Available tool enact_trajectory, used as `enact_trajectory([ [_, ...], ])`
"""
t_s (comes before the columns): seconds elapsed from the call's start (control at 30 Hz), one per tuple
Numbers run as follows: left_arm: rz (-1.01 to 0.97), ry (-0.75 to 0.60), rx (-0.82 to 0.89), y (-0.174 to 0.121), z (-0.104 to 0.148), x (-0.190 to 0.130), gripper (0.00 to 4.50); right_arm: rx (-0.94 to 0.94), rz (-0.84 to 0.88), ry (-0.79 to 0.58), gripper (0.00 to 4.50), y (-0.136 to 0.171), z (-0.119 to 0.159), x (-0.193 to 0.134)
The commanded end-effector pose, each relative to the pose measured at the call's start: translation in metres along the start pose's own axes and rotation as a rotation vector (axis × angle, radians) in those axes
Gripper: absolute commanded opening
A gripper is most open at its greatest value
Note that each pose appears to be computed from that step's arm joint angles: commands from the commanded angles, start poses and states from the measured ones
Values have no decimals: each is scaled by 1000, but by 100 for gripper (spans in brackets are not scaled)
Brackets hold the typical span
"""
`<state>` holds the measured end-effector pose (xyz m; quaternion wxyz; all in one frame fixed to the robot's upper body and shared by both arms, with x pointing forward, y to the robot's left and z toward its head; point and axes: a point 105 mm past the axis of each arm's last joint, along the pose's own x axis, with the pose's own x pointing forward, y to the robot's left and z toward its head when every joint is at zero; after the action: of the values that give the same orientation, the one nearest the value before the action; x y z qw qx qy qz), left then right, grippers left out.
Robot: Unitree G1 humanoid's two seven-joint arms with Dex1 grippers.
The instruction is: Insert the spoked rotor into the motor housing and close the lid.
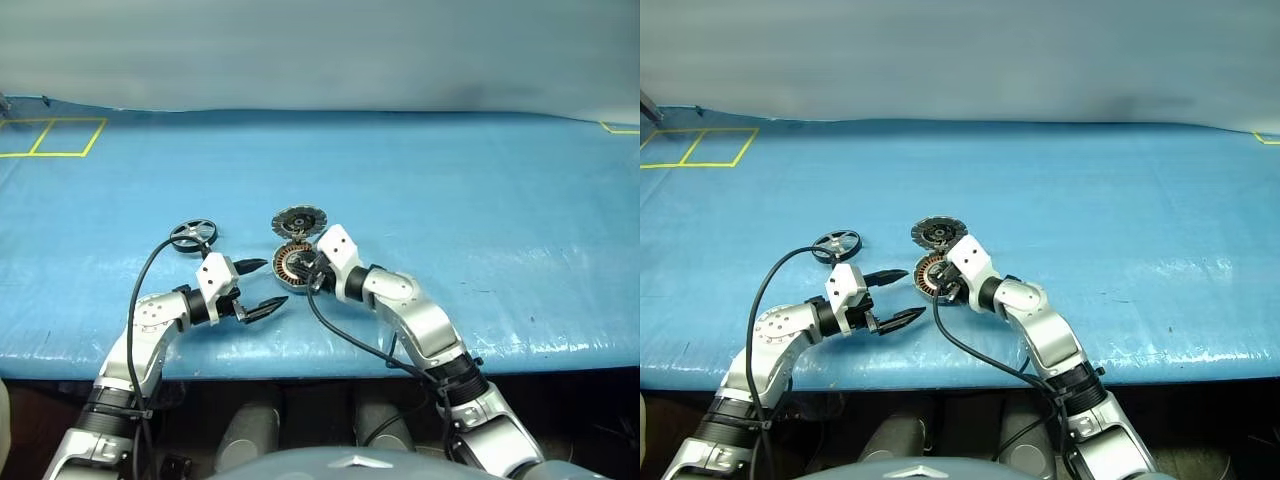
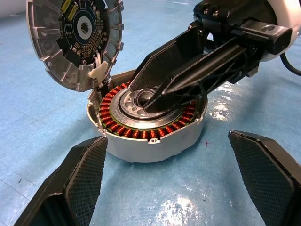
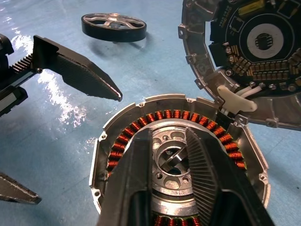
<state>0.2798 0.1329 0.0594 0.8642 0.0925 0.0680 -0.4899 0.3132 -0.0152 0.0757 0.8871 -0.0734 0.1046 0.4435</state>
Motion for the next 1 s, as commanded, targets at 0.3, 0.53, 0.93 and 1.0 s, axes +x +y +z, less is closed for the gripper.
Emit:
enact_trajectory([
  [0.3, -3, -20, 27, -1, 5, 1, 450, -23, -6, -67, 65, -1, 20, -1],
  [0.53, -2, -18, 27, -2, 3, 1, 450, -30, -24, -33, 1, -3, 12, 0],
  [0.93, -6, -17, 24, -4, 2, 2, 450, -84, -23, 57, 1, 2, -7, 1],
  [1.0, -5, -17, 23, -4, 2, 2, 450, -83, -10, 77, 1, 6, -13, 2],
])
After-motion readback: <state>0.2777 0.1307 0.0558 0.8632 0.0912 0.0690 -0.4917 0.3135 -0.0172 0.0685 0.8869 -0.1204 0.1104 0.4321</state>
